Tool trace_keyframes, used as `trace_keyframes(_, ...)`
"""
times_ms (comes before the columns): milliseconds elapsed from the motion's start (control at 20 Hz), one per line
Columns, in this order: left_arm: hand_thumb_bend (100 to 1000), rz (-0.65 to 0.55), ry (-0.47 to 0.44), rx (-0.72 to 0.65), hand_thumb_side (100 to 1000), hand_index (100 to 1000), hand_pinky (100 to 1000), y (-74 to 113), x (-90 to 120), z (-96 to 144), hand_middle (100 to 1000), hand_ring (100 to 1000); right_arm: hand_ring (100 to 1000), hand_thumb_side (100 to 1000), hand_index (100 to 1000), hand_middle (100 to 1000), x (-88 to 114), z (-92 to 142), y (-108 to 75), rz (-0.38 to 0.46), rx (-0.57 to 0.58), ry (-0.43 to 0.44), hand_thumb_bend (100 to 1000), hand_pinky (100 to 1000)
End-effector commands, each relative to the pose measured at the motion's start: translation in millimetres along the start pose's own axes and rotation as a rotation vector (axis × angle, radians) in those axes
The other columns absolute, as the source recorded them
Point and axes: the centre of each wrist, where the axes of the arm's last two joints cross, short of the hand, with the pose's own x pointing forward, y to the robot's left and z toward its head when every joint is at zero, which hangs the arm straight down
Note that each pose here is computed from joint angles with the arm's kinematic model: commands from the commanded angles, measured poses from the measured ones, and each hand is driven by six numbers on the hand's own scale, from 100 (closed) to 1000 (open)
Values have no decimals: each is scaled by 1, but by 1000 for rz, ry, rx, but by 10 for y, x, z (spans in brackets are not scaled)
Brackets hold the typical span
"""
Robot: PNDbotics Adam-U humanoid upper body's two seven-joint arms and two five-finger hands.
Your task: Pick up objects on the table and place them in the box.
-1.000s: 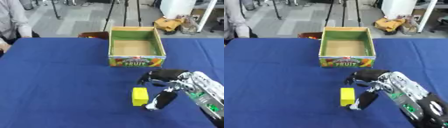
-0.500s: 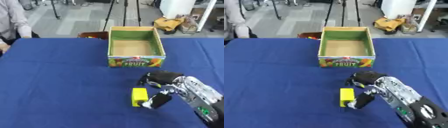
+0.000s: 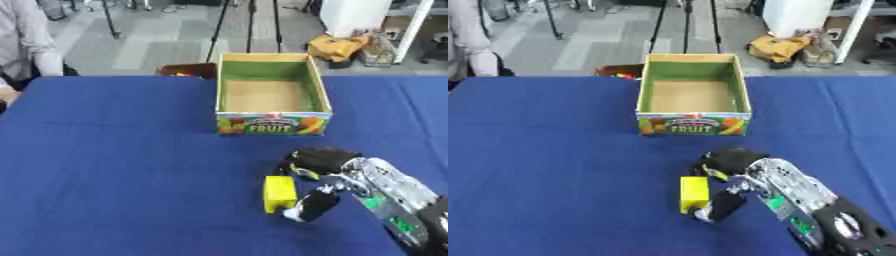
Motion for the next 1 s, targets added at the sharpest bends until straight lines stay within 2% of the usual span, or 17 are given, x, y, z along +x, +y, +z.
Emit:
trace_keyframes(50, 100, -2, -30, -19, 995, 942, 566, -11, 48, -79, 869, 781, 936, 602, 855, 678, -15, 19, -54, 4, -8, -3, 398, 898)
trace_keyframes(300, 100, -2, -28, -21, 995, 942, 567, -15, 47, -81, 870, 782, 922, 593, 799, 621, -17, 14, -50, -6, -17, -3, 370, 890)
trace_keyframes(500, 100, -3, -27, -21, 995, 942, 567, -16, 47, -84, 870, 783, 894, 582, 733, 542, -19, 18, -68, -22, -48, 0, 283, 875)
trace_keyframes(700, 100, -2, -27, -21, 995, 942, 567, -18, 47, -84, 870, 783, 891, 576, 727, 537, -22, 18, -66, -38, -77, 7, 285, 874)
trace_keyframes(750, 100, -2, -27, -21, 994, 942, 567, -18, 47, -85, 870, 783, 858, 517, 671, 488, -24, 20, -73, -39, -84, 9, 218, 856)
trace_keyframes(1000, 100, -2, -28, -21, 994, 942, 567, -17, 48, -89, 870, 783, 831, 473, 618, 451, -40, 33, -107, -48, -133, 24, 165, 840)
